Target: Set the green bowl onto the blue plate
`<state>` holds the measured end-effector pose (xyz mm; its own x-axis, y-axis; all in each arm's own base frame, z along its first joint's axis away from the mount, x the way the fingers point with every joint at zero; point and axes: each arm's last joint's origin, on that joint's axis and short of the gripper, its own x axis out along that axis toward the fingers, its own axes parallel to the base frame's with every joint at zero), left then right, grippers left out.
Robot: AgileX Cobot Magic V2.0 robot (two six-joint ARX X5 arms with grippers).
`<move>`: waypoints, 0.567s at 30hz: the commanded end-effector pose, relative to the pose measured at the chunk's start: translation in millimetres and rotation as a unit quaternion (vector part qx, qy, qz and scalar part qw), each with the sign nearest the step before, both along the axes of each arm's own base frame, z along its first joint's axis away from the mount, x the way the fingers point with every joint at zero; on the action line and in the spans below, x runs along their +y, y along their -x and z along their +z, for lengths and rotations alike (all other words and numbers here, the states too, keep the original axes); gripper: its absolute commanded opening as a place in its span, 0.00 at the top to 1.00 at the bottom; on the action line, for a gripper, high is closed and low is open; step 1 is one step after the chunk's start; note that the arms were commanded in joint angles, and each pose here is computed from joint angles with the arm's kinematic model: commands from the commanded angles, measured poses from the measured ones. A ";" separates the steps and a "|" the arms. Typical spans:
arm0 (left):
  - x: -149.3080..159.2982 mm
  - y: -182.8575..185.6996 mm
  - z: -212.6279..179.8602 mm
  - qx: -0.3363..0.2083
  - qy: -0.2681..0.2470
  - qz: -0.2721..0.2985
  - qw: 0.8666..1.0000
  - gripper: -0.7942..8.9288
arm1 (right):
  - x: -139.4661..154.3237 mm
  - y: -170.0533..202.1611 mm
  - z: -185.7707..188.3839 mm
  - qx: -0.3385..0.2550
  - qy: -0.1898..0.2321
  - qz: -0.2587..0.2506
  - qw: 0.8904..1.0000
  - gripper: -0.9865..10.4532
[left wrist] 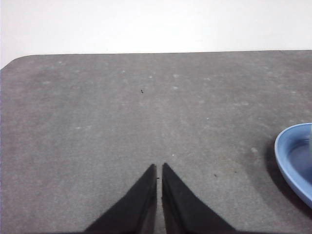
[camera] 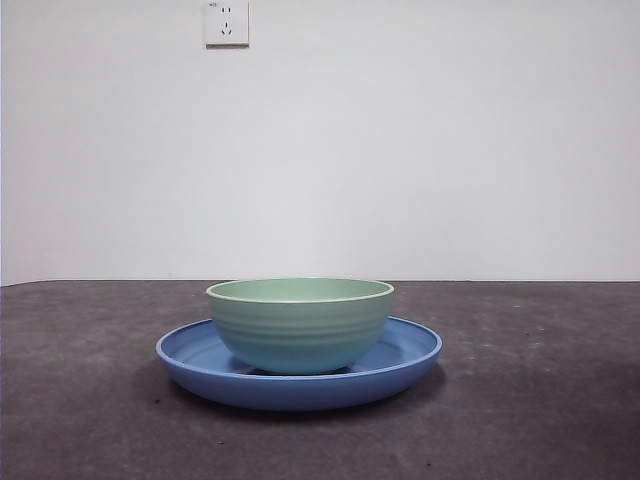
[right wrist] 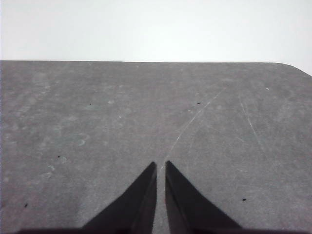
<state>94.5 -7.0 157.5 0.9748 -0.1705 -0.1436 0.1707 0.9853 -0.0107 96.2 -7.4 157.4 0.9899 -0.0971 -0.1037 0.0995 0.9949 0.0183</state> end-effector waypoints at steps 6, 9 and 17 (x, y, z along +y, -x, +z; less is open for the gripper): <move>-0.9 -0.8 -7.6 0.013 -0.004 -0.006 1.000 0.90 | -0.2 -0.3 -0.4 -0.003 0.004 -0.002 1.000 0.89; -2.7 -0.6 -7.5 0.012 -0.004 -0.015 1.000 0.90 | -0.2 -0.3 -0.4 -0.003 0.004 -0.002 1.000 0.89; -5.2 -0.3 -7.6 0.012 -0.004 -0.028 1.000 0.90 | -0.2 -0.3 -0.4 -0.003 0.004 -0.002 1.000 0.89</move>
